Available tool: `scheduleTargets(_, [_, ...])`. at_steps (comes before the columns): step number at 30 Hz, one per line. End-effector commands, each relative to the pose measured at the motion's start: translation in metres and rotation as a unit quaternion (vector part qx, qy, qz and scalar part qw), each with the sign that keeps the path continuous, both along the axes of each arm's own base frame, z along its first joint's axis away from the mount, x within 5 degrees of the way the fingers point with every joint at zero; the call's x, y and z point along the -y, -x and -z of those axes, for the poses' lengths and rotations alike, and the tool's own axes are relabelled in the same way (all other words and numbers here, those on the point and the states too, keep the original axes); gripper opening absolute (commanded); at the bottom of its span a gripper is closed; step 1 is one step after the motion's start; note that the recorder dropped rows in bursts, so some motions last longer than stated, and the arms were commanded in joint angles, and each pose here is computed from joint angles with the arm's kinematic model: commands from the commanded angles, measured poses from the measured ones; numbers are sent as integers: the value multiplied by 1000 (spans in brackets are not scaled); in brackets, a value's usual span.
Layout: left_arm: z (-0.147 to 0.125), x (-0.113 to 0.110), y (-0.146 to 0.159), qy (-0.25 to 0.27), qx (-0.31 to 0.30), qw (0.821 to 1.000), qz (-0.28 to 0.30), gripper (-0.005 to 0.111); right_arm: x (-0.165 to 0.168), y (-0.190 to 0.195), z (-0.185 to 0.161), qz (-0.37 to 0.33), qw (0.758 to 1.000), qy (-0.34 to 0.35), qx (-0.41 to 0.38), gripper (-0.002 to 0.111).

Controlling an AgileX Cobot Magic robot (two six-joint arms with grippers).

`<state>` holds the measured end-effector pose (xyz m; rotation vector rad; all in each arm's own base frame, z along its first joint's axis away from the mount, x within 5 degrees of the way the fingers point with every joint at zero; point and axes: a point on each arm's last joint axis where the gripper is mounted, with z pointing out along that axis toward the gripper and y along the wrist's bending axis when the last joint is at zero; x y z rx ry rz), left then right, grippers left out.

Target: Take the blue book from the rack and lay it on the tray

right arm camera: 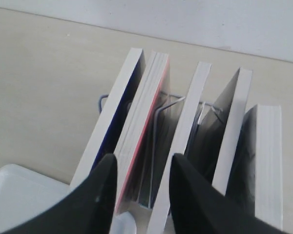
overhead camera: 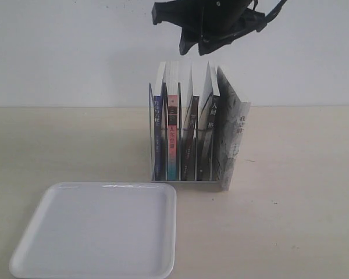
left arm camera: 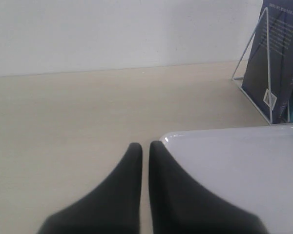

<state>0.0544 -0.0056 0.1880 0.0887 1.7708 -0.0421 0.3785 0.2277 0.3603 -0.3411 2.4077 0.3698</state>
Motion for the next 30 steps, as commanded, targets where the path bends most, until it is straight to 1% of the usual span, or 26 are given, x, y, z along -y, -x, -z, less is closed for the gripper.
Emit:
scheduleTargets(1, [1,0,0,-3,0,1000,-1,4,-7,-10,17,0,1000,7,-4,35])
scheduleTargets(10, [1,0,0,-3,0,1000,-1,4,-12,-19,40,8,999,16,-28,35])
scheduleTargets(18, [1,0,0,-3,0,1000,-1,4,-7,-22,42,26,999,41,-18,35])
scheduleTargets(26, [1,0,0,-3,0,1000,-1,4,-7,-23,43,28,999,40,-18,35])
scheduleTargets(30, [1,0,0,-3,0,1000,-1,4,-9,-25,53,29,998,46,-33,35])
